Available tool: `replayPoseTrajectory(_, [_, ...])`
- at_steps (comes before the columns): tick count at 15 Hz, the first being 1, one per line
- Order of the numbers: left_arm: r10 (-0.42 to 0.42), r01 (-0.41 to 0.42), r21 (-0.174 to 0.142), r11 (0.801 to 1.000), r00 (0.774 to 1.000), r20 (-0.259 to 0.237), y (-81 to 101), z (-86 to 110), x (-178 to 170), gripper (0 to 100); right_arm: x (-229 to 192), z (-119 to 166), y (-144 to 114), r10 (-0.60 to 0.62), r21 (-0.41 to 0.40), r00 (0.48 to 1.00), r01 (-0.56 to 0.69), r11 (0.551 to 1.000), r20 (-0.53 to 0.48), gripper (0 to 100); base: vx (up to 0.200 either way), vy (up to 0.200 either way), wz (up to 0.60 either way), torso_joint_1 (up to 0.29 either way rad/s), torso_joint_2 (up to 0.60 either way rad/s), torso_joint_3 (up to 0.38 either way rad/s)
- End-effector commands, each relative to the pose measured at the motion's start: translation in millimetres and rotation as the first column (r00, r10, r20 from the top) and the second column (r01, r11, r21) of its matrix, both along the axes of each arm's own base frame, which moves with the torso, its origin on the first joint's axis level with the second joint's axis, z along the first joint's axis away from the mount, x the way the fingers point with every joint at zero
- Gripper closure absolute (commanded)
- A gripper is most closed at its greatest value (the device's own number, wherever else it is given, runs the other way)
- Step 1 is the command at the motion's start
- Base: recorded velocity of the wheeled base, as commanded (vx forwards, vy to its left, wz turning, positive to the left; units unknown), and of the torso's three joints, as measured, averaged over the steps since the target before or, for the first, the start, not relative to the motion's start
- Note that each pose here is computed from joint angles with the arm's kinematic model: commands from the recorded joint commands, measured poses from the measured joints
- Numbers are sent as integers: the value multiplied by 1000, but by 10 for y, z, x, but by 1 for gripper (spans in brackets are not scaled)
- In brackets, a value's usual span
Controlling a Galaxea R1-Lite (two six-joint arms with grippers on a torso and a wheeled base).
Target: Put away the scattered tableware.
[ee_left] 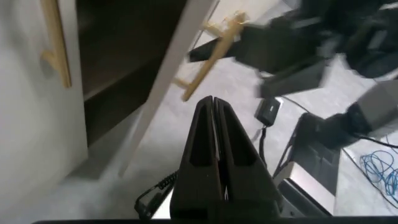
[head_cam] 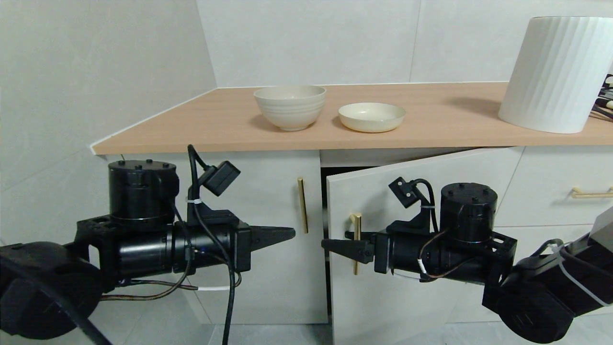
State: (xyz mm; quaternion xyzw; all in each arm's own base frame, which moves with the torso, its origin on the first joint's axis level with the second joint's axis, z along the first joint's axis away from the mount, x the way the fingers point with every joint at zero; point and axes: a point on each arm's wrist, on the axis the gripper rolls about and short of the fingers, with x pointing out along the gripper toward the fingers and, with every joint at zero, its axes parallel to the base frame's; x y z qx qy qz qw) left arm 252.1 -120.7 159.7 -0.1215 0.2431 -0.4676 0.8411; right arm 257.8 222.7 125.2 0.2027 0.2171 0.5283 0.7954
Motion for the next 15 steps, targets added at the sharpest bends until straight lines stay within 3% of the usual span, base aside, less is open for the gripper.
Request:
replayPoseTrajectory(1, [29, -28, 11, 1000, 999, -23, -46, -264, 204, 100, -4, 2, -2, 0, 0, 1000, 0, 1000, 1, 0, 0, 0, 0, 0, 0, 0])
replayPoseTrajectory(3, [75, -75, -5, 997, 997, 2, -50, -483, 367, 100, -5, 9, -3, 0, 2, 1000, 0, 1000, 4, 0, 0, 0, 0, 0, 0, 0])
replayPoseTrajectory(4, [90, -90, 1, 996, 996, 9, -83, -600, 409, 100, -6, 8, -3, 0, 1, 1000, 0, 1000, 2, 0, 0, 0, 0, 0, 0, 0])
replayPoseTrajectory(6, [132, -132, 4, 991, 989, 69, -286, -831, 486, 100, -4, 2, -2, 0, 0, 1000, 0, 1000, 1, 0, 0, 0, 0, 0, 0, 0])
replayPoseTrajectory(7, [156, -156, -11, 988, 981, 118, -385, -909, 513, 100, -7, 4, -4, 0, 0, 1000, 0, 1000, 1, 0, 0, 0, 0, 0, 0, 0])
replayPoseTrajectory(8, [175, -171, -41, 984, 970, 170, -475, -944, 523, 100, -7, 14, -4, 0, 3, 1000, 0, 1000, 5, 0, 0, 0, 0, 0, 0, 0])
replayPoseTrajectory(10, [164, -149, -83, 985, 961, 225, -618, -1032, 512, 100, -9, 9, -6, 0, 1, 1000, 0, 1000, 2, 0, 0, 0, 0, 0, 0, 0])
replayPoseTrajectory(15, [149, -126, -104, 987, 957, 249, -670, -1083, 513, 100, -18, 4, -19, -2, -1, 1000, 2, 1000, 0, 0, 0, 0, 0, 0, 0, 0])
